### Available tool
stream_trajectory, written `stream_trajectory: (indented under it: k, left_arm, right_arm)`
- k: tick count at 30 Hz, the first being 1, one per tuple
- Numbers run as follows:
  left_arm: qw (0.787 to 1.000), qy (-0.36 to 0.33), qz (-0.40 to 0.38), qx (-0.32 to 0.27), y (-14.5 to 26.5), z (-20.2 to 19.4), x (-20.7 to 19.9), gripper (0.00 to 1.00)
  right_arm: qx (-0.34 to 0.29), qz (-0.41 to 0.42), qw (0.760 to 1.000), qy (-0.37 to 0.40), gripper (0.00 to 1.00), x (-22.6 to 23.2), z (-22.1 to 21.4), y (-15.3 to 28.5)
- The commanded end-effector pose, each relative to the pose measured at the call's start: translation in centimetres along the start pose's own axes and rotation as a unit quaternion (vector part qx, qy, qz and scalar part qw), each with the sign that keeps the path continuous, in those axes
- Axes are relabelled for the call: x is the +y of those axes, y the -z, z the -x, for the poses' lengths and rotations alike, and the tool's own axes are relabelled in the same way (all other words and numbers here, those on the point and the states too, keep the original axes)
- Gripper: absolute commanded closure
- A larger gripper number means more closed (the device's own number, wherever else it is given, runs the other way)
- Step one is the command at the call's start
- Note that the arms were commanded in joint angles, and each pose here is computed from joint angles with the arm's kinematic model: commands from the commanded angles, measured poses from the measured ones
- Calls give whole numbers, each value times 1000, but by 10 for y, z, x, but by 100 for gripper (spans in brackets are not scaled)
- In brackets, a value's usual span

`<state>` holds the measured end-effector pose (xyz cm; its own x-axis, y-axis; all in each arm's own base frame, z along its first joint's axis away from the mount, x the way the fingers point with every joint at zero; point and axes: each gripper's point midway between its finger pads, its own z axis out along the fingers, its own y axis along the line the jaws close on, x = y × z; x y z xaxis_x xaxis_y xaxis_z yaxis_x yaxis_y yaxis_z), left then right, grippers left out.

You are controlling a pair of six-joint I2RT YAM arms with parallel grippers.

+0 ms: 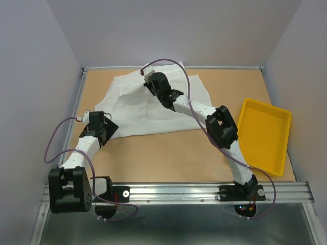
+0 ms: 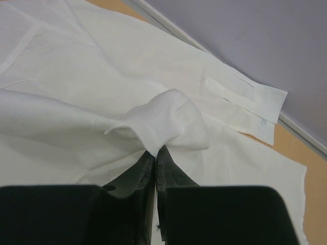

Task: Fold and stack the long sleeve shirts
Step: Fold the shirt

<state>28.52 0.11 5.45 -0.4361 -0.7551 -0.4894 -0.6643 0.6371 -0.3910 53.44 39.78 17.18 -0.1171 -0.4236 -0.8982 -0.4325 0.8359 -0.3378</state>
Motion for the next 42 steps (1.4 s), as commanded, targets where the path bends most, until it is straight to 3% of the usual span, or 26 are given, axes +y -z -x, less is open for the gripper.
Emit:
stream_trajectory:
  k: [1, 5, 12, 20, 27, 31, 39, 40, 42]
  left_arm:
    - [998, 1, -54, -19, 9, 18, -31, 25]
    - [997, 15, -77, -13, 2, 14, -42, 26]
    - [999, 40, -21, 3, -22, 0, -18, 29]
    - [998, 57, 1, 8, -28, -8, -6, 29]
    - [999, 54, -1, 6, -24, -9, -2, 29]
    - [999, 48, 1, 7, -24, -10, 0, 29]
    - [999, 43, 4, 2, -21, -6, 0, 29]
    - [999, 43, 3, 0, -21, -6, 0, 29]
    - [999, 43, 3, 0, -21, -6, 0, 29]
  right_arm:
    - [-66, -21, 997, 18, 93, -34, 61, 31]
    - [-60, -25, 997, 46, 93, -42, 60, 45]
    - [-36, -28, 992, 121, 93, -54, 42, 68]
    - [53, -38, 981, 183, 93, -66, -19, 96]
    - [103, -44, 971, 210, 92, -75, -49, 116]
    - [133, -24, 966, 220, 76, -74, -58, 127]
    - [183, -5, 958, 222, 74, -72, -83, 142]
    - [183, -4, 959, 217, 57, -72, -84, 143]
    - [182, -13, 963, 197, 46, -72, -82, 143]
